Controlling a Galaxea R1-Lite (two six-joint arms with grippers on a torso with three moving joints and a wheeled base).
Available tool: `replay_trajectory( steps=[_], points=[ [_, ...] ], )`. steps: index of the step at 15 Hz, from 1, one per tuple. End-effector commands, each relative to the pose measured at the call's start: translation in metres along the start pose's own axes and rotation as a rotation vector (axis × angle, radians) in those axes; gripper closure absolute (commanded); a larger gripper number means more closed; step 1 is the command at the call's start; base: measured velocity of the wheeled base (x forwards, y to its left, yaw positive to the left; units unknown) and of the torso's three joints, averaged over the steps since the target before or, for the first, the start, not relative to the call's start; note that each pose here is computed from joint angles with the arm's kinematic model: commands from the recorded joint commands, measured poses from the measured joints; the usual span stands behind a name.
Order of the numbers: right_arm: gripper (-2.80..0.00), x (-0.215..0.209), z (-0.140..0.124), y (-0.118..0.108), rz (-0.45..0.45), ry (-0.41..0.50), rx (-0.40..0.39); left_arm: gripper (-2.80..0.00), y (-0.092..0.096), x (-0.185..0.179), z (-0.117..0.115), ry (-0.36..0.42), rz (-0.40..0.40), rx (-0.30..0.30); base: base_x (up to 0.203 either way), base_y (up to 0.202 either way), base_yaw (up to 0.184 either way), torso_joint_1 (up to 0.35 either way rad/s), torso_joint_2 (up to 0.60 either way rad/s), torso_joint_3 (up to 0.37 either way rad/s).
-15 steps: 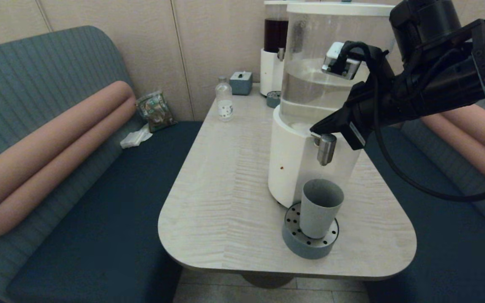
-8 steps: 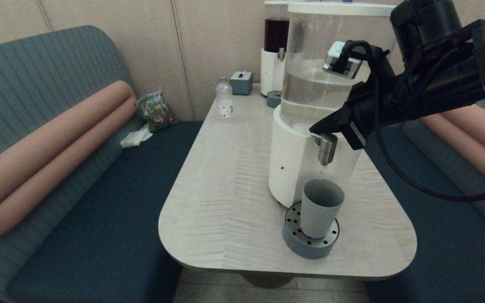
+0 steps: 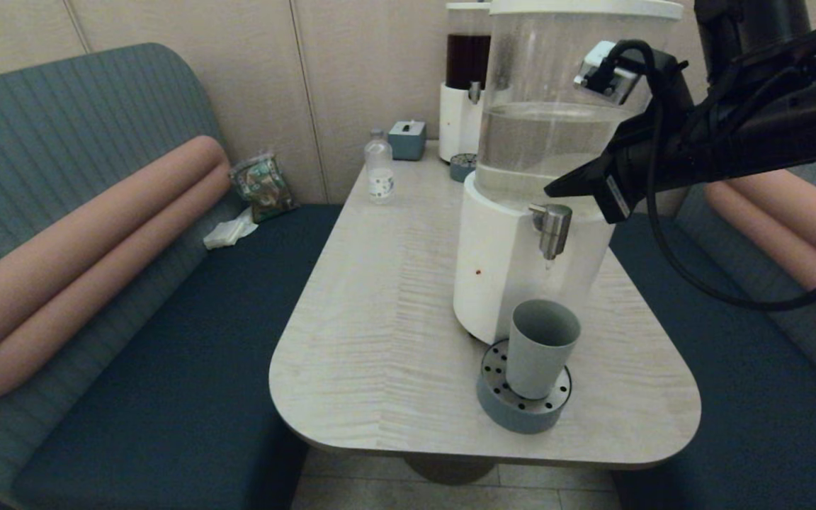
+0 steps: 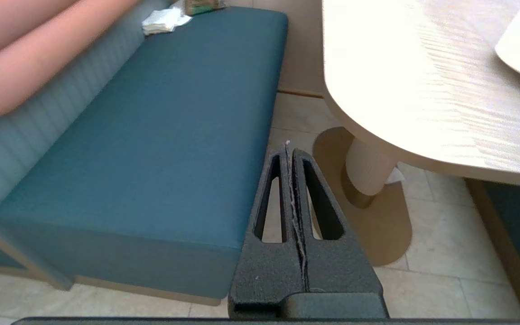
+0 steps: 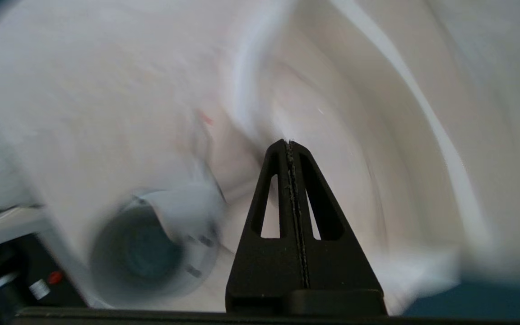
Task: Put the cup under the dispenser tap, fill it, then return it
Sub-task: Turn on the faucet, then turn off the faucet
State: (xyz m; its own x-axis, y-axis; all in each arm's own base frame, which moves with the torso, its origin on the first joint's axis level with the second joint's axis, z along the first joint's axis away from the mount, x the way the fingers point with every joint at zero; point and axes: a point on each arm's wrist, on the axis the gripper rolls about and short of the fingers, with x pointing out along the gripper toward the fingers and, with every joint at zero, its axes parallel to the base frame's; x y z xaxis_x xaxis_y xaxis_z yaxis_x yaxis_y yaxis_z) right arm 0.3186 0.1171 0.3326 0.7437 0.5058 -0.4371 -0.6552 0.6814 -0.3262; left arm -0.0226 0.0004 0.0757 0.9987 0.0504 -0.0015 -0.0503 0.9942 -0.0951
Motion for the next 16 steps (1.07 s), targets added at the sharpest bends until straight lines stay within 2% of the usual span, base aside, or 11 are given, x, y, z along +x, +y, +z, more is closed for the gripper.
replay_trajectory(
  steps=[1, 7, 16],
  points=[
    [0.00, -0.013, -0.002, -0.005, -0.027, 0.001, 0.006, 0.00, 0.000, 0.000, 0.000, 0.003, 0.002, 0.000, 0.000, 0.000, 0.000, 0.000, 0.00, 0.000],
    [0.00, -0.057, -0.009, 0.004, -0.050, 0.000, 0.015, 0.00, 0.000, 0.000, 0.000, 0.002, 0.000, 0.000, 0.000, 0.000, 0.000, 0.000, 0.00, 0.000],
    [0.00, -0.090, -0.018, 0.020, -0.053, -0.003, 0.014, 0.00, 0.000, 0.000, 0.000, 0.002, 0.002, -0.001, 0.000, 0.000, 0.000, 0.000, 0.00, 0.000]
  ],
)
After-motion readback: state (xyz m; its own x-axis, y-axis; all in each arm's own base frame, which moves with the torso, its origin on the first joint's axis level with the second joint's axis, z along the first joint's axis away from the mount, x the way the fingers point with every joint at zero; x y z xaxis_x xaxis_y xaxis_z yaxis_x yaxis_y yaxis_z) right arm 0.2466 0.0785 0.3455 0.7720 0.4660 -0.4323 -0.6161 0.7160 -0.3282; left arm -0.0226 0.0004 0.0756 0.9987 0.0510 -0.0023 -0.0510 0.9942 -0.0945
